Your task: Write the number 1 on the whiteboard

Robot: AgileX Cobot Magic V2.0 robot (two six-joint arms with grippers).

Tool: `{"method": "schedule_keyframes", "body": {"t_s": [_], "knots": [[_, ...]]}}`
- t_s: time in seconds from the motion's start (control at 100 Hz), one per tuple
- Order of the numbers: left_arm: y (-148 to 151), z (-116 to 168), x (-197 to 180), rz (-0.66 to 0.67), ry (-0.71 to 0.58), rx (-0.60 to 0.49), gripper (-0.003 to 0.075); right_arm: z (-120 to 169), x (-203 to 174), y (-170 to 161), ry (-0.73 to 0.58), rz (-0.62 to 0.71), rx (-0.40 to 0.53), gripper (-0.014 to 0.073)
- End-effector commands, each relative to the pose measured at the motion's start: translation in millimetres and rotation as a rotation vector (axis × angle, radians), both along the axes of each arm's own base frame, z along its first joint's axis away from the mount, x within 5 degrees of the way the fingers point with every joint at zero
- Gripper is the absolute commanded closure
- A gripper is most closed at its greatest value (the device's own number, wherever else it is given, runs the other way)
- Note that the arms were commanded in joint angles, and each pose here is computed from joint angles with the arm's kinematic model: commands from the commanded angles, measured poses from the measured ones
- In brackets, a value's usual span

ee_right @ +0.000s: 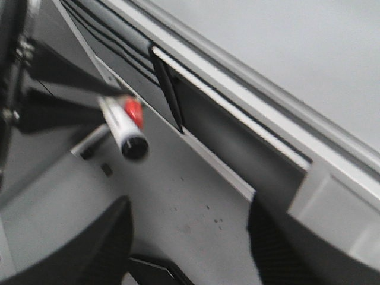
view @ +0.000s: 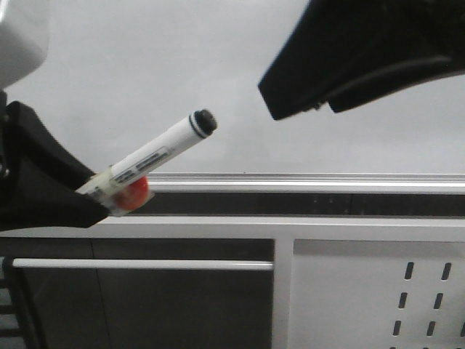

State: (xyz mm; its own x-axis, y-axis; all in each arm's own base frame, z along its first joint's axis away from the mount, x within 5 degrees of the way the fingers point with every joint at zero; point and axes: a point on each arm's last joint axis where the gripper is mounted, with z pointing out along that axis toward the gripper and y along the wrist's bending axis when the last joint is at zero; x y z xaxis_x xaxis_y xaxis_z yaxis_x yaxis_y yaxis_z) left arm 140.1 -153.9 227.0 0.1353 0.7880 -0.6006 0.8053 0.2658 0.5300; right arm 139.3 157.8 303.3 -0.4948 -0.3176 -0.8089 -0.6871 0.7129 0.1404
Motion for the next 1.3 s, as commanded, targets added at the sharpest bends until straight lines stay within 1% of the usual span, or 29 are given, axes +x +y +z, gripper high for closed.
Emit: {"method": "schedule_keyframes", "body": {"t_s": [0.0,0.1,0.2,0.36,0.48,0.71,0.82,0.88,0.99,1.14,1.29], "knots": [[-11,20,-2,-0.071,-0.055,-0.135,0.0738,23,3,5,-0.088,0.000,0.118,0.0158],[-12,21,-2,-0.076,-0.057,-0.142,0.0738,25,1,7,-0.087,0.012,0.124,0.0214],[-12,21,-2,-0.076,-0.058,-0.143,0.0738,29,-1,11,-0.094,0.027,0.141,0.0239],[-16,26,-2,-0.095,-0.072,-0.175,0.0738,34,-4,16,-0.107,0.046,0.186,0.0238],[-18,29,-3,-0.119,-0.082,-0.208,0.0738,29,-2,20,-0.087,0.048,0.173,0.0238],[-20,31,-4,-0.145,-0.095,-0.231,0.0738,18,4,28,-0.055,0.044,0.145,0.0238],[-22,31,-6,-0.171,-0.109,-0.223,0.0738,17,7,32,-0.057,0.042,0.147,0.0238],[-24,30,-9,-0.197,-0.120,-0.198,0.0738,17,9,35,-0.057,0.042,0.146,0.0239],[-27,30,-14,-0.227,-0.125,-0.188,0.0738,12,14,40,-0.036,0.042,0.121,0.0239],[-25,29,-12,-0.210,-0.120,-0.171,0.0738,7,17,45,-0.020,0.042,0.102,0.0240],[-24,28,-12,-0.200,-0.117,-0.162,0.0738,7,17,45,-0.020,0.042,0.102,0.0240]]}}
